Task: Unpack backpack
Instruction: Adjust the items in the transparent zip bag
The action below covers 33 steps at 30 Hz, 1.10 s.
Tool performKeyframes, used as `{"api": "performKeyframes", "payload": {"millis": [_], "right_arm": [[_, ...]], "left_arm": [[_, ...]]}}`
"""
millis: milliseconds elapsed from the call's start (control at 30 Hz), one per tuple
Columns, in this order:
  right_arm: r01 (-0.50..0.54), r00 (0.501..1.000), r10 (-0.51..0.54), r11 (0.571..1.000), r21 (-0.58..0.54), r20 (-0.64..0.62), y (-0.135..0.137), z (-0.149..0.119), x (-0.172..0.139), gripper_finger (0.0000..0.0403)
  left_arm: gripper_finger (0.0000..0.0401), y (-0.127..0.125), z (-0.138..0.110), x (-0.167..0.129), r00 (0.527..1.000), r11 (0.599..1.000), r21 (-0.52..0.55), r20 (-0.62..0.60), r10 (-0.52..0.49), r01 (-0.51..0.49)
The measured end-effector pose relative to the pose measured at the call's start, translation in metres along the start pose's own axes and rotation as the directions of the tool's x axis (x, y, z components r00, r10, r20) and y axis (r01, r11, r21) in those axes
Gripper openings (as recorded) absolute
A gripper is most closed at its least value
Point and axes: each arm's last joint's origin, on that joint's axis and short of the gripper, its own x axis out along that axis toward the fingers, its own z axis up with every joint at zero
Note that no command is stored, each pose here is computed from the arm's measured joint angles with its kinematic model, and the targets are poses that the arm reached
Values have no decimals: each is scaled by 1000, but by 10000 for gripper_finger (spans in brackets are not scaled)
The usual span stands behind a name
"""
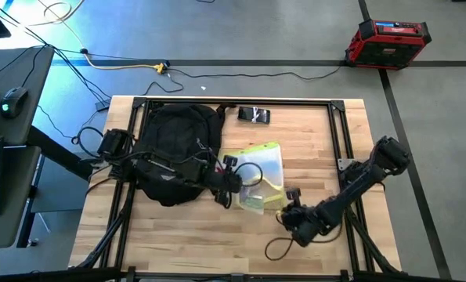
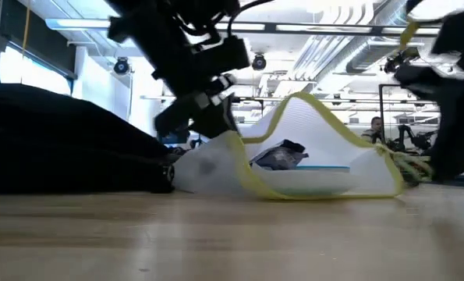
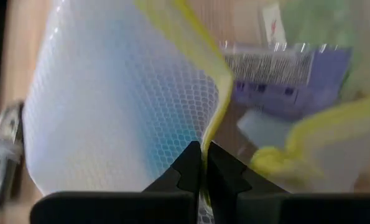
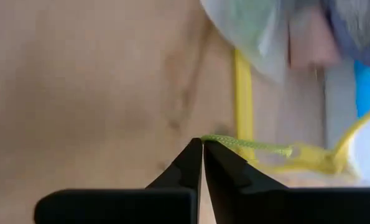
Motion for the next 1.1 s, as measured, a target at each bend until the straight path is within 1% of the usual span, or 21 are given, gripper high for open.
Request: {"api": "performKeyframes", "payload": {"millis": [100,167,267,333,400,467,533,633,733,800,933,1033,1100], "right_arm": [[1,995,-5,999,40,103,12,4,-8,0],[24,990,-30,999,43,140,16,5,-11,0],[84,983,-103,988,132,149,15,2,-12,0],[111,985,-135,974,195,110,9,0,-9,0],[141,988,-154,959,246,35,0,-5,-5,0],[187,982,-180,940,286,-51,-9,-10,-1,0],[246,968,-221,921,302,-116,-20,-14,3,0],[330,941,-292,902,277,-170,-37,-15,10,0],[402,910,-358,886,231,-210,-56,-14,19,0],[428,894,-378,880,206,-241,-69,-13,26,0],[467,867,-407,865,184,-289,-90,-13,35,0],[471,868,-406,855,217,-286,-98,-11,33,3],[455,881,-398,861,229,-256,-99,-9,27,12]], "left_arm": [[0,8,1,3,997,999,5,60,-50,49],[0,9,1,4,994,996,-47,73,-77,81],[0,4,3,2,987,978,-154,94,-126,140],[0,-4,6,0,977,955,-216,111,-181,202],[0,-12,8,-4,966,924,-284,120,-229,254],[0,-20,11,-7,951,885,-349,142,-275,308],[0,-26,16,-10,934,842,-406,185,-304,355],[0,-31,29,-16,911,787,-470,294,-288,400],[0,-30,44,-22,866,740,-494,439,-240,456],[0,-27,50,-25,835,720,-499,511,-206,483],[1,-22,57,-28,798,707,-496,581,-162,505],[13,-23,57,-28,800,707,-495,576,-168,505],[31,-24,55,-27,811,710,-497,556,-181,499]]}}
